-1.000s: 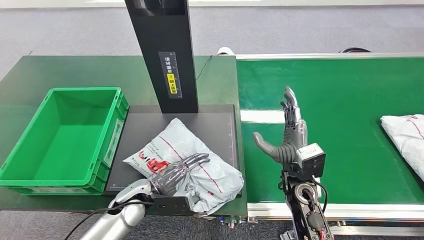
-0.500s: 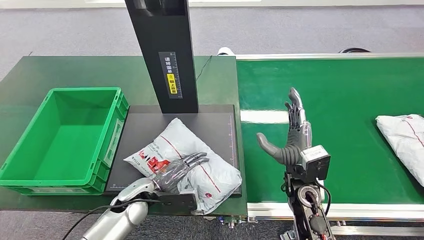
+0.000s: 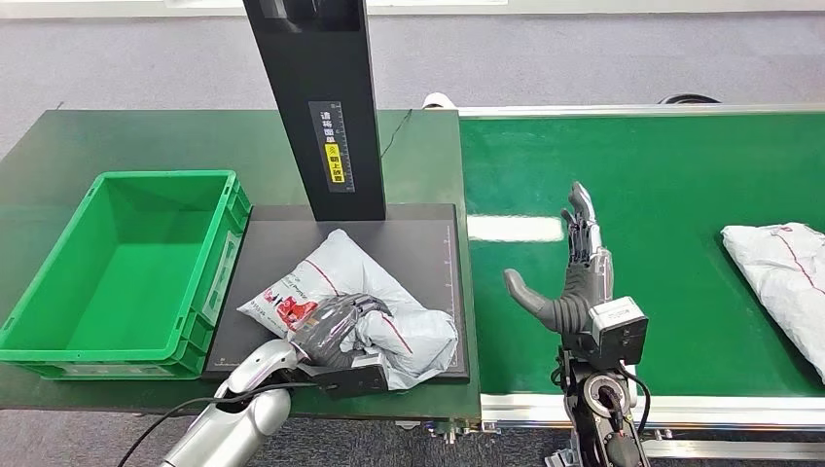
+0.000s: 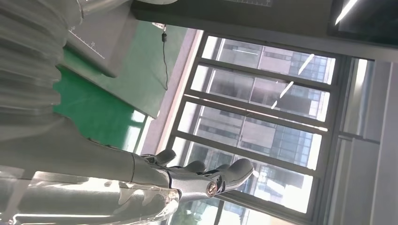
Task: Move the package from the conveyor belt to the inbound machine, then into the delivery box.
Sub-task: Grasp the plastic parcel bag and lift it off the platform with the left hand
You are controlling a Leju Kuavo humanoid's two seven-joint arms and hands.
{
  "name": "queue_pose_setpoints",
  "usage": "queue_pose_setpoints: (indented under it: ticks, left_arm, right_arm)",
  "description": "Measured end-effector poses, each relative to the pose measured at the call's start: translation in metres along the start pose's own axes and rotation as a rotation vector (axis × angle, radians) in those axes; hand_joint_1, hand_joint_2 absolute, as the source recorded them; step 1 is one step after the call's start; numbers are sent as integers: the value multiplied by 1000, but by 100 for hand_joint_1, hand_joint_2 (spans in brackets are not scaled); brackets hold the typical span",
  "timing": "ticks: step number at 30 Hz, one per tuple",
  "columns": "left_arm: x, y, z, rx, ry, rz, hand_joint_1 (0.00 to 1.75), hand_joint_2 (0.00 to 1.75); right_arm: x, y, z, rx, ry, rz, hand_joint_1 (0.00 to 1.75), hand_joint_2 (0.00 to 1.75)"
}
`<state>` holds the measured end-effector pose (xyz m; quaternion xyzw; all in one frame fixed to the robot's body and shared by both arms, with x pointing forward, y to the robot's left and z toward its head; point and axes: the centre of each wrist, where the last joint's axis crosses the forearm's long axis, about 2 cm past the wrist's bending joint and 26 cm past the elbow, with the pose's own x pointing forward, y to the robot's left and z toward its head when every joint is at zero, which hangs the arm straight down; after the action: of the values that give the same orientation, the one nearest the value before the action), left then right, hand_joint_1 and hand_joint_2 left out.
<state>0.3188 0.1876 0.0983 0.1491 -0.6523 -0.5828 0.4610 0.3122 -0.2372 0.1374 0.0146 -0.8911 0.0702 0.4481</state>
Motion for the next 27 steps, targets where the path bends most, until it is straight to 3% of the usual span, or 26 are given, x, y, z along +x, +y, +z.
queue_pose_setpoints:
  ticks: [21,27]
  left_arm:
    - [0,11,1,146,-17,52,175,175]
    - [-3,17,5,310,15,126,175,175]
  right_arm:
    - [2,-2,3,-4,5,8,0,175]
    - [2,-2,4,-4,7,8,0,175]
